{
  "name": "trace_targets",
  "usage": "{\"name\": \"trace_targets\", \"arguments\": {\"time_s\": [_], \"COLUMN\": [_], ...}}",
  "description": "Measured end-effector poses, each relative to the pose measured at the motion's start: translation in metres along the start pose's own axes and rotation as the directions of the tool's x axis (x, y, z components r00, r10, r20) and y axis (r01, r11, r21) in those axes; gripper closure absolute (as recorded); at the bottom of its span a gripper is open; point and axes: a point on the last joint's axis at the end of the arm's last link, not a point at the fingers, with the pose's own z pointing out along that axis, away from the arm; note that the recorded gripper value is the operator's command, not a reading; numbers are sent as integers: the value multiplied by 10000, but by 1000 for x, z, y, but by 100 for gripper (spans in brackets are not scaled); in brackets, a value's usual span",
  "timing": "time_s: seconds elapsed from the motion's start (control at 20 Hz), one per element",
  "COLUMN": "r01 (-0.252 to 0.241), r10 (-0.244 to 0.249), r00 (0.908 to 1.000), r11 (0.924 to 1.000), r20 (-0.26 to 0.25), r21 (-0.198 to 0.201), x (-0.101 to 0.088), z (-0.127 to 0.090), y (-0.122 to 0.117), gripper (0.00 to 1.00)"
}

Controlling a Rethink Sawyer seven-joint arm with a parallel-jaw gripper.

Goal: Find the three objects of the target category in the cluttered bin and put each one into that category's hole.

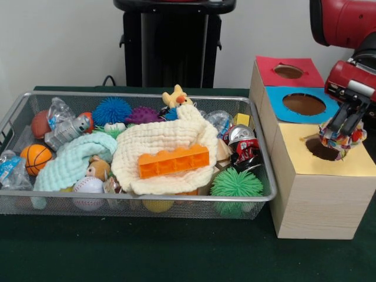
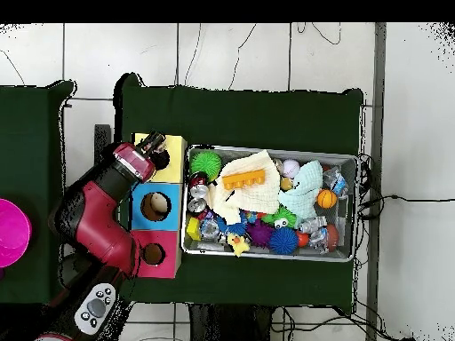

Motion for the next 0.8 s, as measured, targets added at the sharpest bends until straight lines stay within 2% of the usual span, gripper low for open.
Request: {"name": "trace_targets", "arguments": {"time_s": [0.8], "r01": [-142], "r10": [144], "r00": [9998], "r11": [9998], "r20": [138], "r21": [-116], "x": [-10], "z": [10], "y": [7], "gripper": [100]}}
